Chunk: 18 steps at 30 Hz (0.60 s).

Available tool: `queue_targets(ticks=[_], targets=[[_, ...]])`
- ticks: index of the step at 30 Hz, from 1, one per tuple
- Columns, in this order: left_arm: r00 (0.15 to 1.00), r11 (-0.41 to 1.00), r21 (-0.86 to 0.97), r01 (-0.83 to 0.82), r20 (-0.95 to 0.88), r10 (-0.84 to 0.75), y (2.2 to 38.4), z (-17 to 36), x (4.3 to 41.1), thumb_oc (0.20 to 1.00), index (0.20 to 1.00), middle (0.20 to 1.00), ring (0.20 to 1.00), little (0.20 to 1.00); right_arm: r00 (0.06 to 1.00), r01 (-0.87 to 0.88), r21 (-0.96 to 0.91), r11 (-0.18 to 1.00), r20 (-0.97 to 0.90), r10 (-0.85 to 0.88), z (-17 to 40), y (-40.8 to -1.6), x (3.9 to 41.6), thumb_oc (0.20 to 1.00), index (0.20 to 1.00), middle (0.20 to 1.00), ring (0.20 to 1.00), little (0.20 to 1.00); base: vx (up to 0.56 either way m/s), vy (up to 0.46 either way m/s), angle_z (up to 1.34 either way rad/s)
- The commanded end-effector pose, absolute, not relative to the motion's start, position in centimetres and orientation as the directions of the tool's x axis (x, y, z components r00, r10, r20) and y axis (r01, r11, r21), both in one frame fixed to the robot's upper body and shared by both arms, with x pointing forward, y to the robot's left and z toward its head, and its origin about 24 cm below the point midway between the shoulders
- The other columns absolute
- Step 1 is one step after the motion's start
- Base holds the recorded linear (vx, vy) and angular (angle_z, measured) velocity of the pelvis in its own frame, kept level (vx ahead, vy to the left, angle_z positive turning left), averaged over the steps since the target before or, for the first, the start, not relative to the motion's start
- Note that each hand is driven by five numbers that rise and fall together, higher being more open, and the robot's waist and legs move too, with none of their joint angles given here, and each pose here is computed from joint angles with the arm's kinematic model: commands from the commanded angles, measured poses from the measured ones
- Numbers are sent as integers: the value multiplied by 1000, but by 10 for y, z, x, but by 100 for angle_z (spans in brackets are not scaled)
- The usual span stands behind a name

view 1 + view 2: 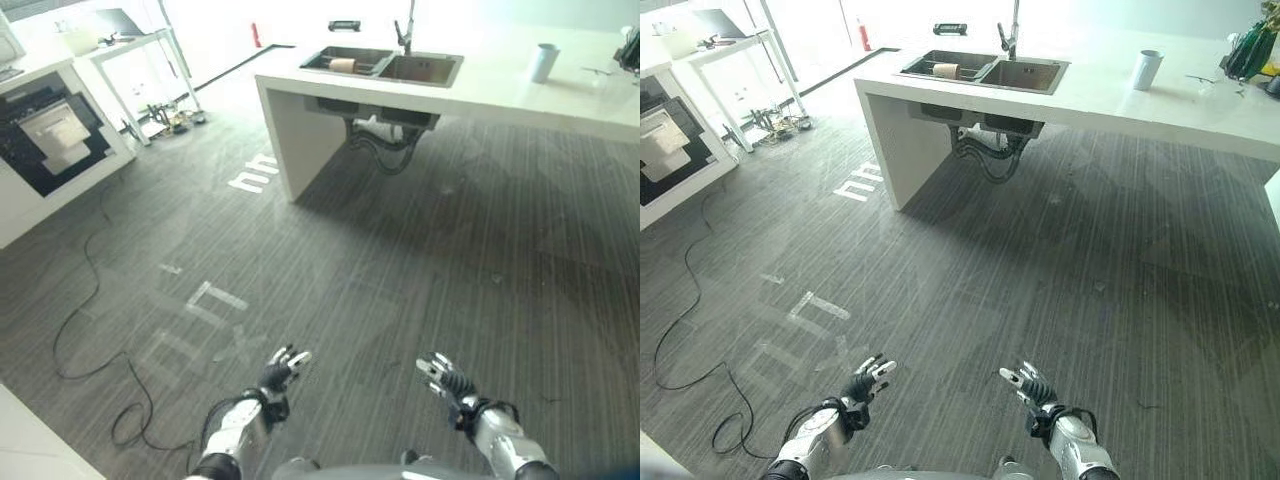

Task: Place the dishes in the dishwasher.

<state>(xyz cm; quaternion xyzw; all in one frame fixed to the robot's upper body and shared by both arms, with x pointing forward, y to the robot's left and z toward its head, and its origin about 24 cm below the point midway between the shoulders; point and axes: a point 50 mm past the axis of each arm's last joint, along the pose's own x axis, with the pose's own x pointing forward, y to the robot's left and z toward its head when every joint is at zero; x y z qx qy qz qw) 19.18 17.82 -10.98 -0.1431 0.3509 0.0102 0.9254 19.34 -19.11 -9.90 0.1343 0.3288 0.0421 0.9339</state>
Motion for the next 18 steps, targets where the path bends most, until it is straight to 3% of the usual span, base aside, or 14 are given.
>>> queue_targets(ticks=[1, 6, 12, 18], targets=[[837, 954, -271, -133, -547, -39, 190, -87, 217, 1000, 1000, 1000, 1000, 1000, 860, -49, 263, 964, -480, 175, -74, -188, 223, 1000, 1000, 1000, 1000, 1000, 83, -186, -7], [876, 953, -287, -97, -478, -55, 195, -75, 219, 1000, 1000, 1000, 1000, 1000, 874, -54, 266, 962, -453, 174, -67, -194, 224, 1000, 1000, 1000, 1000, 1000, 190, 2, -10], [924, 956, -291, -46, -377, -70, 194, -59, 220, 1000, 1000, 1000, 1000, 1000, 887, -21, 250, 968, -443, 133, -62, -200, 215, 1000, 1000, 1000, 1000, 1000, 533, 358, -8], [916, 942, -309, 130, -326, -233, 191, -48, 232, 1000, 1000, 1000, 1000, 1000, 904, 33, 332, 943, -411, 114, -60, -190, 206, 1000, 1000, 1000, 1000, 1000, 556, 364, 24]])
